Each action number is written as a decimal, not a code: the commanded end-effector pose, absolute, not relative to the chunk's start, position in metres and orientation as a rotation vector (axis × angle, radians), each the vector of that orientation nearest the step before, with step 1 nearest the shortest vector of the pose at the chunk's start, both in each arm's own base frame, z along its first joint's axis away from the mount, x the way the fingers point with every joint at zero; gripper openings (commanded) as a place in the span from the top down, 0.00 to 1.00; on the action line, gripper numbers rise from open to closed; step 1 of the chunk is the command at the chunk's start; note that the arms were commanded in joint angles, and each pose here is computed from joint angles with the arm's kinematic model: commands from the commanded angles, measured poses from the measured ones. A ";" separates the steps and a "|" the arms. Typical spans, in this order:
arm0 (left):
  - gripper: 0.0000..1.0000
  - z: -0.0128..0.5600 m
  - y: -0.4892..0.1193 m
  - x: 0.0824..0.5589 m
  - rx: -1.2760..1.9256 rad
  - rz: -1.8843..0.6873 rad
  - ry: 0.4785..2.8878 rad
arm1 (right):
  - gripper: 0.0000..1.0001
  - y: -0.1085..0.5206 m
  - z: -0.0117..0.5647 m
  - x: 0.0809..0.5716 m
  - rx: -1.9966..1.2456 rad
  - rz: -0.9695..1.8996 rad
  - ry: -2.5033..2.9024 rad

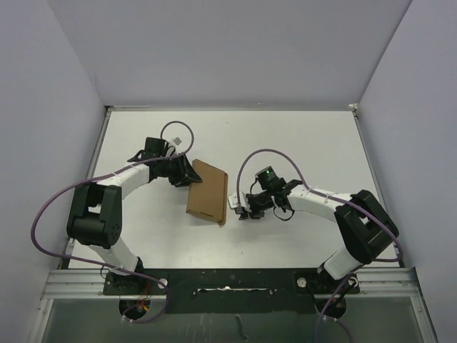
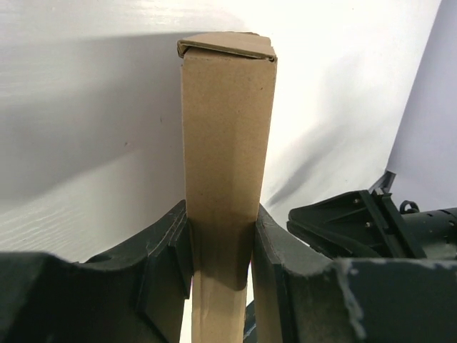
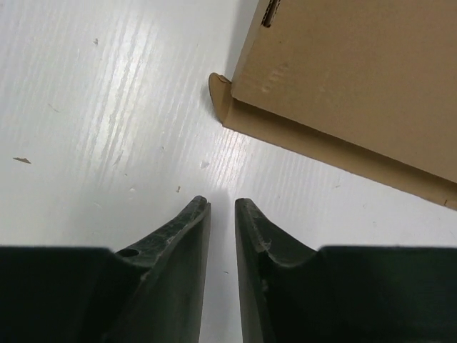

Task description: Fold the paper box

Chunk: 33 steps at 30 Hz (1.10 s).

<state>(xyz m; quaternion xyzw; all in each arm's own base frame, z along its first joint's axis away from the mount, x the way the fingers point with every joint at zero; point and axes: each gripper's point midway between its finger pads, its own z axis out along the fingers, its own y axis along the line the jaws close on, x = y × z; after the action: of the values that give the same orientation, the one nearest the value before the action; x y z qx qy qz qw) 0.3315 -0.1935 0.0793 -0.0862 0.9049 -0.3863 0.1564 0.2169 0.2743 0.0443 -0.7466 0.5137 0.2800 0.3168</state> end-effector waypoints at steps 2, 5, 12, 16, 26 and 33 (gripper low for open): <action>1.00 0.071 -0.180 0.331 -0.115 -0.917 2.684 | 0.71 0.280 0.097 0.240 -1.764 0.833 1.334; 1.00 0.074 -0.191 0.332 0.036 -0.903 2.706 | 0.62 0.268 0.116 0.258 -1.656 0.859 1.404; 1.00 0.078 -0.234 0.330 0.424 -0.903 2.729 | 0.41 0.224 0.173 0.288 -1.386 0.868 1.405; 1.00 0.085 -0.265 0.328 0.685 -0.911 2.694 | 0.32 0.189 0.205 0.304 -1.257 0.782 1.401; 1.00 0.094 -0.321 0.310 1.236 -0.914 2.403 | 0.05 0.164 0.222 0.298 -1.081 1.133 1.526; 1.00 0.100 -0.340 0.298 1.442 -0.885 2.197 | 0.02 0.163 0.192 0.295 -1.063 1.081 1.500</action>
<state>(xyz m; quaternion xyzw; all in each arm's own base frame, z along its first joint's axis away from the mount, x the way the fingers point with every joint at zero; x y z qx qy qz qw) 0.2941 -0.3365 0.1034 0.4342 0.8218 -0.3389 0.1458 0.3038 0.1568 0.1829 -0.4231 0.6506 0.4276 0.4636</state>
